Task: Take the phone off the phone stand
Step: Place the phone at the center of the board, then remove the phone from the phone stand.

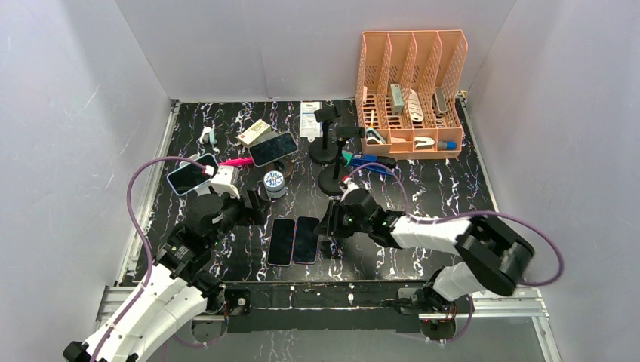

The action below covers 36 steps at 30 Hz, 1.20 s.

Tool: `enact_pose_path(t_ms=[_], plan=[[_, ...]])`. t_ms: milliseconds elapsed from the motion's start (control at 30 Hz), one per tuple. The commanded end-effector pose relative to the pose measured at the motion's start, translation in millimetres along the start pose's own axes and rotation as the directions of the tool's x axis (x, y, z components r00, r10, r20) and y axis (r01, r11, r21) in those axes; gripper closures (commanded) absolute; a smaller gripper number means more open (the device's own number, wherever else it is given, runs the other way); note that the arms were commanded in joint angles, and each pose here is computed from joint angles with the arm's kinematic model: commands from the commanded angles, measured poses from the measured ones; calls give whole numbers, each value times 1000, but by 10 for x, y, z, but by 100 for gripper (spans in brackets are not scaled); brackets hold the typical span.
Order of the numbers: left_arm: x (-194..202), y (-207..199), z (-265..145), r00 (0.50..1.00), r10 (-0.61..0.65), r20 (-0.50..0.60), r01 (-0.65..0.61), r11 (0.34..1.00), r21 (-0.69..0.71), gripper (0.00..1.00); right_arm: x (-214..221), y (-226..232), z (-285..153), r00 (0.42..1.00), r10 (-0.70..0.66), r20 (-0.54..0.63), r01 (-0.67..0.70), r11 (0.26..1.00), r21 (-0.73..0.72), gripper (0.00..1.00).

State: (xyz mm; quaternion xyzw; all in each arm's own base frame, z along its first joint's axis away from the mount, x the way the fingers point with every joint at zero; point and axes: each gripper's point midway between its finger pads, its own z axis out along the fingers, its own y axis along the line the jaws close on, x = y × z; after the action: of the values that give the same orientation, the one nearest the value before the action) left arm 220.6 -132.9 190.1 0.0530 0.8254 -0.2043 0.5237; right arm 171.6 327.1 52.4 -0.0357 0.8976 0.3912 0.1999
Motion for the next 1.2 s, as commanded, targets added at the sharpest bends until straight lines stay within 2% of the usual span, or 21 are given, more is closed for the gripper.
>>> enact_pose_path(t_ms=[0, 133, 233, 367, 567, 733, 1000, 1167], plan=[[-55, 162, -25, 1000, 16, 14, -14, 996, -91, 24, -238, 159, -331, 987, -105, 124, 109, 994, -28, 54], [-104, 359, -60, 999, 21, 46, -12, 980, -199, 23, -243, 271, -652, 969, -157, 191, 179, 979, -101, 52], [-147, 421, -65, 996, -34, 87, 54, 969, -241, 20, -229, 349, -882, 955, -169, 246, 213, 963, -164, 50], [-244, 152, 116, 984, -139, 112, 153, 980, -125, 20, -209, 369, -1056, 937, -181, 298, 247, 947, -203, 47], [-240, 122, 519, 983, -180, 22, 181, 968, -176, 20, -216, 353, -1167, 922, -169, 349, 257, 940, -224, 45], [-417, 115, 758, 953, -303, 33, 305, 947, -100, 20, -226, 295, -1222, 909, -136, 395, 243, 941, -236, 47], [-618, 470, 969, 893, -449, 42, 450, 892, -45, 21, -61, 287, -1275, 909, -269, 318, 346, 913, -216, 43], [-573, 667, 1164, 868, -497, 9, 497, 868, -24, 21, 27, 401, -1308, 908, -282, 309, 373, 880, -295, 43]])
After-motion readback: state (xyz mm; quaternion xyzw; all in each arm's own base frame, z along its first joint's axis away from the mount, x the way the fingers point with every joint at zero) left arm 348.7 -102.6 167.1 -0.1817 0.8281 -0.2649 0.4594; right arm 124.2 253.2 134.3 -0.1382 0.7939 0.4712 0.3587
